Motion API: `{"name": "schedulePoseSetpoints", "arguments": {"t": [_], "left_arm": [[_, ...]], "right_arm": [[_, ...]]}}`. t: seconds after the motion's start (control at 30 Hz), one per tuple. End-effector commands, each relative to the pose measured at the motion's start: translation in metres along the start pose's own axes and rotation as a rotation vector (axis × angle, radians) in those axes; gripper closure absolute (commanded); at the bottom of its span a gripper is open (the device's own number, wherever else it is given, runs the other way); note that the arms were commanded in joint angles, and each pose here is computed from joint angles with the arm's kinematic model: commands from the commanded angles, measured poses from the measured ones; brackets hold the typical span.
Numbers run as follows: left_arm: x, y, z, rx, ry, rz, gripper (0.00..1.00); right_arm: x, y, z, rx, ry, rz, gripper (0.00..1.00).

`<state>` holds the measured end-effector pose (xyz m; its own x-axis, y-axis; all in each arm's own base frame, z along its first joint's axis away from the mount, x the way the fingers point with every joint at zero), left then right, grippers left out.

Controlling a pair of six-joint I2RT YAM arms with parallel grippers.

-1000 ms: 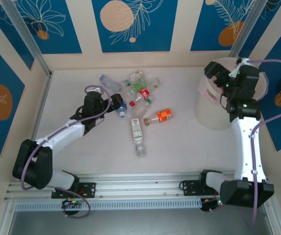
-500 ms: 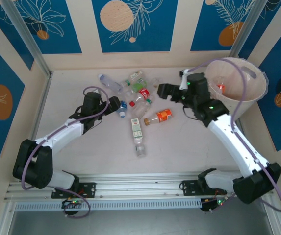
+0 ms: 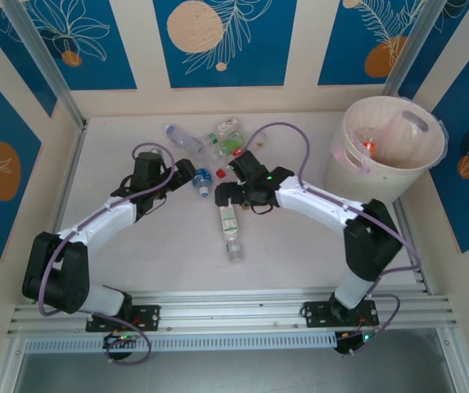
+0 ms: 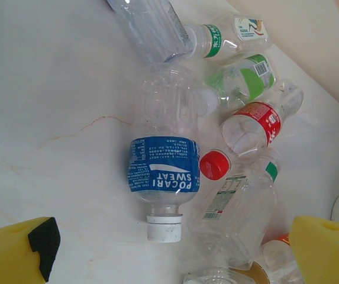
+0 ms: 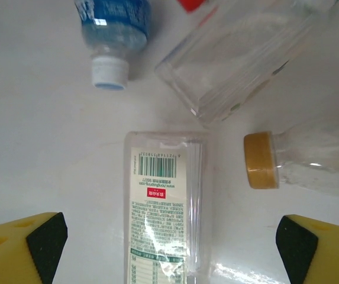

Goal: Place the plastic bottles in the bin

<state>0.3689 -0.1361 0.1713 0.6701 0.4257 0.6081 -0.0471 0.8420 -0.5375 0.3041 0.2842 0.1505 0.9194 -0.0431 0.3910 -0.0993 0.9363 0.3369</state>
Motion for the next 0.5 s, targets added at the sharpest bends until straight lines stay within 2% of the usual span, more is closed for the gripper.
{"name": "schedulePoseSetpoints", "arguments": {"t": [0.0,0.27,0.47], "left_arm": [[0.002,0.003,-0.002,-0.008,0.004,0.030,0.00],[0.000,0.003,-0.009,-0.013,0.024,0.040,0.00],[0.000,0.008,-0.009,0.012,0.024,0.045,0.00]], "right_arm": [[-0.005,0.008,-0.010,-0.047,0.048,0.037,0.09],[-0.006,0.011,-0.048,-0.158,0.091,0.133,0.15],[-0.014,0.011,-0.075,-0.209,0.129,0.174,0.16]]}}
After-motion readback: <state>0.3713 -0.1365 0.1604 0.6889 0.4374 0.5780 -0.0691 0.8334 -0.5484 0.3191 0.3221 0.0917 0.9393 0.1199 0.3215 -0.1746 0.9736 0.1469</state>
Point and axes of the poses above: each hand's point on the last joint's axis, 136 mm out from that joint toward the fingers, its own z axis back along the fingers, its own y axis along the line the jaws close on, x = y × z, the point moved 3 cm from there along z, back along the fingers, and after that the axes turned 7 degrees about -z, right-handed, at the moved point
